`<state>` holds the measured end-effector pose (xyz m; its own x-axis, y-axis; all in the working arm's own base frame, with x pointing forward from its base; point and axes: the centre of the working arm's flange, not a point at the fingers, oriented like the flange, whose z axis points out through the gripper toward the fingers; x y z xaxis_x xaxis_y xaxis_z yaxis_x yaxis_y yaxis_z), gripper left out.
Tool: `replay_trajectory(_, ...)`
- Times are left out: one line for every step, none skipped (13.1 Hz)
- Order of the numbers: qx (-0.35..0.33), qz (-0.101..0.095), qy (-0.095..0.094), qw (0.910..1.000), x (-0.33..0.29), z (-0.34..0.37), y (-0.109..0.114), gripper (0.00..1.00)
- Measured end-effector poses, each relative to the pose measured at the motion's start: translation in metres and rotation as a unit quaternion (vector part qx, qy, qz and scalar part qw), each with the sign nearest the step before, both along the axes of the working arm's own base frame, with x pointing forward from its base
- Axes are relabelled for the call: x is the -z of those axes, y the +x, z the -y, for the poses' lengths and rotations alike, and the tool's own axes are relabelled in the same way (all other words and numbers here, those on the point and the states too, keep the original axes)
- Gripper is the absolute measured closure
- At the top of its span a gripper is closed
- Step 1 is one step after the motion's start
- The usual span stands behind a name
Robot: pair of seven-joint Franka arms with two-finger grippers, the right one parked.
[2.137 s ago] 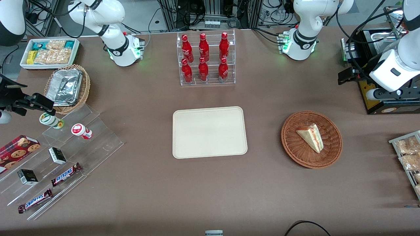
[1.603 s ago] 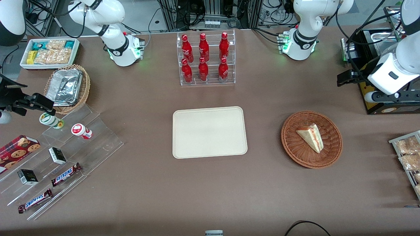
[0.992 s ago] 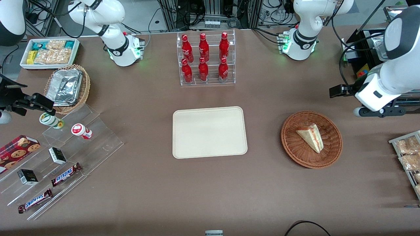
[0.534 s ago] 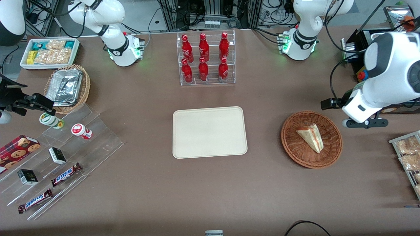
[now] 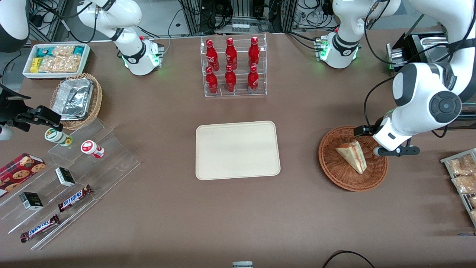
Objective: Place sandwich from basket to tray
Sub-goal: 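Lower the left gripper and close it on the wrapped sandwich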
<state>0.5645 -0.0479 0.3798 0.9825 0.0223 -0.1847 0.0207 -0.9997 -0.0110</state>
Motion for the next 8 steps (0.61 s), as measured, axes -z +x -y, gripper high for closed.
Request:
replay_trajectory(-0.009,0.007,0.001,0.9999,0.007,-0.003,0.001,0.0)
replay_trajectory(-0.027,0.013,0.003,0.9995,0.013,-0.007,0.002,0.0)
replay_trajectory(-0.051,0.019,0.006,0.9985,0.018,-0.008,0.002,0.0)
replay_trajectory(-0.079,0.024,0.01,0.9966,0.021,-0.008,0.002,0.0)
replay_trajectory(-0.106,0.025,0.015,0.9939,0.024,-0.008,0.002,0.0)
replay_trajectory(-0.133,0.029,0.018,0.9905,0.025,-0.008,0.002,0.0)
replay_trajectory(-0.172,0.035,0.023,0.9843,0.026,-0.008,0.004,0.0)
replay_trajectory(-0.217,0.043,0.027,0.9749,0.027,-0.007,0.005,0.0)
